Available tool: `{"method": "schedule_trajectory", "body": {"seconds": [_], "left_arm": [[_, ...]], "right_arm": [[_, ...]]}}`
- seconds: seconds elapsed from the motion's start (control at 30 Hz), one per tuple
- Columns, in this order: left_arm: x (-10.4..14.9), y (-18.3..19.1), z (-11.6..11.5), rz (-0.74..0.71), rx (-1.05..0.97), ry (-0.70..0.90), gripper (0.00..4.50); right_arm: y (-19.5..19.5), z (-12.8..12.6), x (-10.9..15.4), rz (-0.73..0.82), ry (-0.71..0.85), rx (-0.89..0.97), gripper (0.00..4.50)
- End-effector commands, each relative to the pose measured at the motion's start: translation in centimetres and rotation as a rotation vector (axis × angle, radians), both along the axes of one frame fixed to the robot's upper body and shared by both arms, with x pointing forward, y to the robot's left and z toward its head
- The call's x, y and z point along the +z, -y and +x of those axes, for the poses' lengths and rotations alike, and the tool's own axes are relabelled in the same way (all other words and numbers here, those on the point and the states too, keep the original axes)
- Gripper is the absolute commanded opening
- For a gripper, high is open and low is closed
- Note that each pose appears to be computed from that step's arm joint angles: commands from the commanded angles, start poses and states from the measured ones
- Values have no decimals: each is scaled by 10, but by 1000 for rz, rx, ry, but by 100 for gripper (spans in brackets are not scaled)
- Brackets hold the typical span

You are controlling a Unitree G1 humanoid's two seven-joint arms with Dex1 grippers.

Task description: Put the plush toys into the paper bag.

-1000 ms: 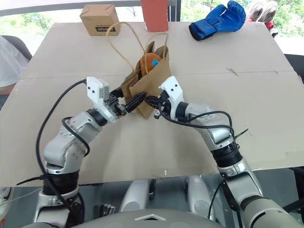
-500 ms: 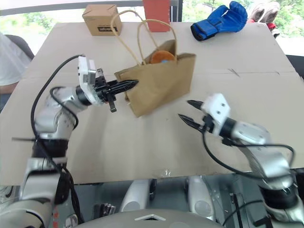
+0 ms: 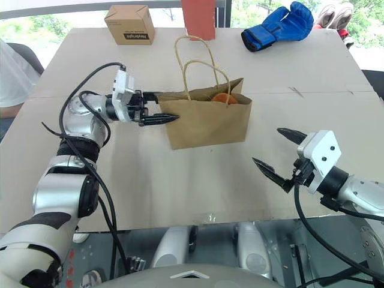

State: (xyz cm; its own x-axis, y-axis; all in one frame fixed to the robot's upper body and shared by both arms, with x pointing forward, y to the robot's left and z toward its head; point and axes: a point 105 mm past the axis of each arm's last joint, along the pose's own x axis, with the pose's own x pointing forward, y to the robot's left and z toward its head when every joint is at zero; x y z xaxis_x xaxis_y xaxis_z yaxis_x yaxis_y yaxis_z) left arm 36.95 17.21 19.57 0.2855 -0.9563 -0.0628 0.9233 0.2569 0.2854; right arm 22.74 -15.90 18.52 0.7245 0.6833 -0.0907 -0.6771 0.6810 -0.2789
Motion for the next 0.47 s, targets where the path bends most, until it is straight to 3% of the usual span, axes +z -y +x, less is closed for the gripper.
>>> {"method": "schedule_trajectory", "body": {"seconds": [0.03,0.17,0.3,0.47], "left_arm": [[11,-19,-8,-52,100,7,345],[-15,-56,-64,-123,274,-253,345],[-55,-57,-122,-45,362,-411,345],[-72,-54,-140,-50,454,-443,345]], "right_arm": [[9,-2,10,7,41,-23,450],[36,-3,7,4,-2,-67,450],[64,-6,-8,-85,-73,-83,450],[70,-1,-15,-116,-93,-63,450]]}}
